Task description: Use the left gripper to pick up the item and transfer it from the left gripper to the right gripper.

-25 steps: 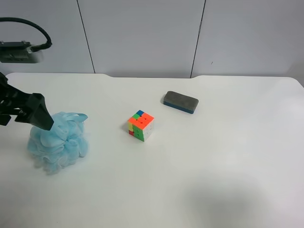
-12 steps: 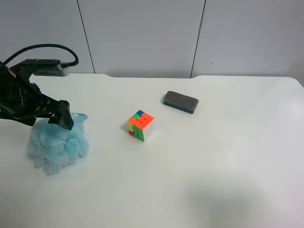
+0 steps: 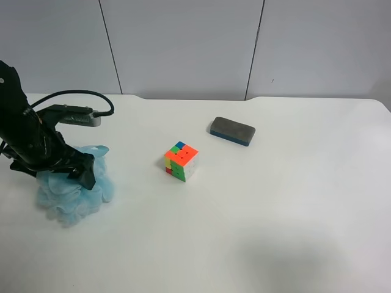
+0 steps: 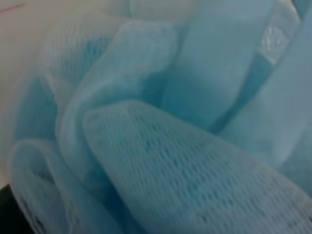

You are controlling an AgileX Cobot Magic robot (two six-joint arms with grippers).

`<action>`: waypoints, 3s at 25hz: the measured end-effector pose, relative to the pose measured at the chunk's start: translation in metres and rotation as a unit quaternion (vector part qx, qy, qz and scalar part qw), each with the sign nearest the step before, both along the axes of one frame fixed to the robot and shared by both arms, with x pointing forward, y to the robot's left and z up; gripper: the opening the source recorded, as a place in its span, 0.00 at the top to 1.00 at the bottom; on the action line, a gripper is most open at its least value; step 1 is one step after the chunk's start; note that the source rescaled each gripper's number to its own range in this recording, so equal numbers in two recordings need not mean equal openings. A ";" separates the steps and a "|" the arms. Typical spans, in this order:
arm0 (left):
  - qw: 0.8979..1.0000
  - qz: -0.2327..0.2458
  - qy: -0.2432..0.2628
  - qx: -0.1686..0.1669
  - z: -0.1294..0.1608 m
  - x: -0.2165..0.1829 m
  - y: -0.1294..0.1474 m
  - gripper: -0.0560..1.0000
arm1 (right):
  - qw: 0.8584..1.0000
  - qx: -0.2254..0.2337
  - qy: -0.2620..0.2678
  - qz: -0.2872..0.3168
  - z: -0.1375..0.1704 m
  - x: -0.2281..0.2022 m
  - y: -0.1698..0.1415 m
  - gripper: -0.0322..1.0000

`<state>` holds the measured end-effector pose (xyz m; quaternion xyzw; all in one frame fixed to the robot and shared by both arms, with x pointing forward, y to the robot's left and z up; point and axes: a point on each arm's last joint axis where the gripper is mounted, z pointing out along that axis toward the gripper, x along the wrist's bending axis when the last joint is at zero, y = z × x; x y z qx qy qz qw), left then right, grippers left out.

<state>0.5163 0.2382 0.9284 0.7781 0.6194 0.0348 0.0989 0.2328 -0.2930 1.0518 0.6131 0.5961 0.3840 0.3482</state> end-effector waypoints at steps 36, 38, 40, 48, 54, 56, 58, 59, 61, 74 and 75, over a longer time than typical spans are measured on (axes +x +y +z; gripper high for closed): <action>0.951 -0.047 -0.103 -0.289 0.176 -0.008 -0.046 0.94 | 1.000 0.000 0.000 0.000 0.000 0.000 0.000 0.01; 0.949 -0.061 -0.110 -0.290 0.177 -0.010 -0.053 0.94 | 1.000 0.000 0.000 0.000 0.000 0.000 0.000 0.01; 0.946 -0.082 -0.113 -0.292 0.177 -0.014 -0.066 0.94 | 1.000 0.000 0.000 0.000 0.000 0.000 0.000 0.01; 0.937 -0.160 -0.078 -0.300 0.158 -0.029 -0.127 0.94 | 1.000 0.000 0.000 0.000 0.000 0.000 0.000 0.01; 0.932 -0.194 -0.064 -0.299 0.147 -0.040 -0.156 0.94 | 1.000 0.000 0.000 0.000 0.000 0.000 0.000 0.01; 0.930 -0.201 -0.062 -0.300 0.146 -0.043 -0.161 0.94 | 1.000 0.000 0.000 0.000 0.000 0.000 0.000 0.01; 0.929 -0.204 -0.062 -0.301 0.147 -0.045 -0.163 0.94 | 1.000 0.000 0.000 0.000 0.000 0.000 0.000 0.01; 0.929 -0.202 -0.061 -0.304 0.147 -0.045 -0.163 0.94 | 1.000 0.000 0.000 0.000 0.000 0.000 0.000 0.01; 0.928 -0.201 -0.061 -0.306 0.147 -0.045 -0.164 0.94 | 1.000 0.000 0.000 0.000 0.000 0.000 0.000 0.01; 0.928 -0.199 -0.063 -0.309 0.148 -0.045 -0.165 0.94 | 0.980 0.006 0.011 0.198 0.057 0.038 0.029 0.01; 0.928 -0.199 -0.063 -0.309 0.148 -0.045 -0.165 0.94 | 0.976 0.000 0.005 0.217 0.063 0.044 0.031 0.01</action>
